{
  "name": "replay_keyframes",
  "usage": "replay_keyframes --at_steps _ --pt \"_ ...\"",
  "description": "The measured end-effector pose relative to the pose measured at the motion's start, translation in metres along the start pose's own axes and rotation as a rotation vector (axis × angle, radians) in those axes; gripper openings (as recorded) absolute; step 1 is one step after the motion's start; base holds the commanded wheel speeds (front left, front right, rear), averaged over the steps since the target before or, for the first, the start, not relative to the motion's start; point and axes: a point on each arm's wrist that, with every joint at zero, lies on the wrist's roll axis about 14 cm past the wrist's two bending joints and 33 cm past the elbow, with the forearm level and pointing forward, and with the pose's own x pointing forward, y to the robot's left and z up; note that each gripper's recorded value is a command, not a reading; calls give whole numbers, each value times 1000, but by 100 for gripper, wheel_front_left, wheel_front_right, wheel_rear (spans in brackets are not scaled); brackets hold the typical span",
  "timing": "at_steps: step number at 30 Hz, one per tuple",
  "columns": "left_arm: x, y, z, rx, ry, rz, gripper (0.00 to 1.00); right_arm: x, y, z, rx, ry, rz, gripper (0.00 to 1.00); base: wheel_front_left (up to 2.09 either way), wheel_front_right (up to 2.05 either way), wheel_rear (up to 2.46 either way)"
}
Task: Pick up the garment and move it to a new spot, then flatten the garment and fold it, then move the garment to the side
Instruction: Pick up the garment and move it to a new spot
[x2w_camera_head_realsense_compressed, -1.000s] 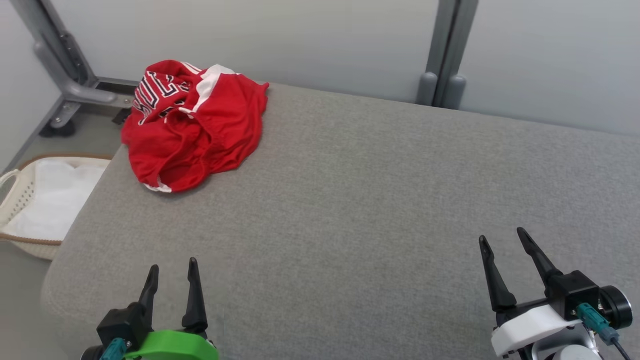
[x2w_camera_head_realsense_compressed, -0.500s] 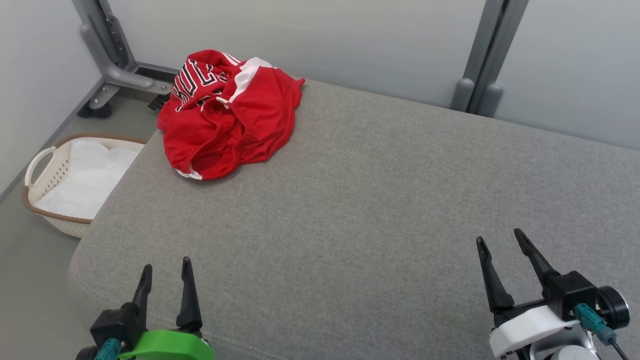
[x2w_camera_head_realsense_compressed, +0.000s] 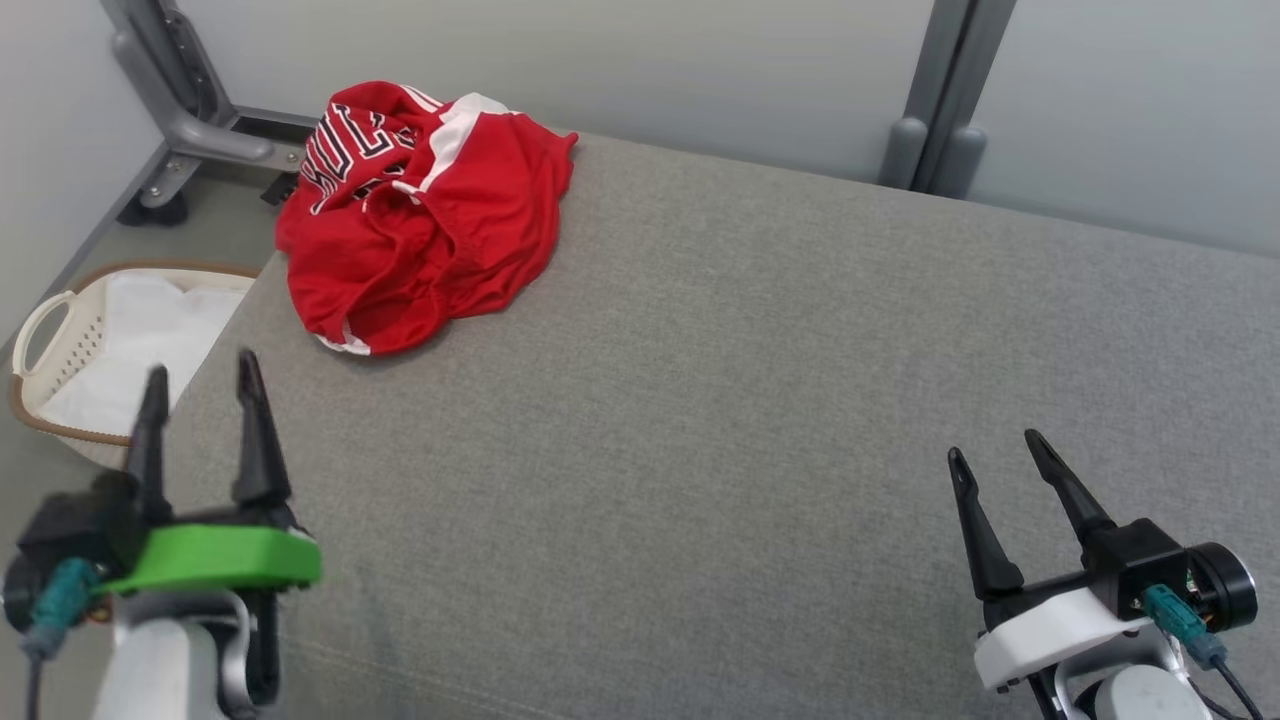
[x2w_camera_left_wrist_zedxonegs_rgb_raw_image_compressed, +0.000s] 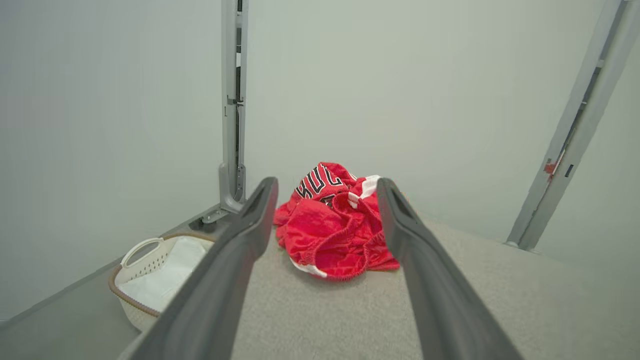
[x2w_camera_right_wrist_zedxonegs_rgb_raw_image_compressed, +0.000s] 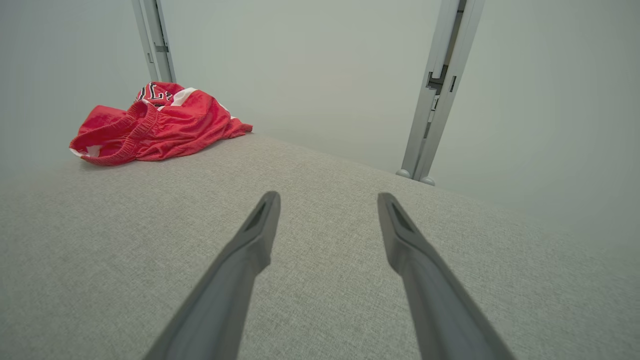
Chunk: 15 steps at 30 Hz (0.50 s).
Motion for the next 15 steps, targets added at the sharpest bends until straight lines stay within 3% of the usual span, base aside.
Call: replay_keyframes --at_steps 7,15 --pt "87 3 70 70 -136 -65 100 7 -11 1 -33 -14 -19 100 0 0 0" --pt "167 1 44 84 107 -79 100 17 -33 -13 -76 7 -56 100 0 0 0"
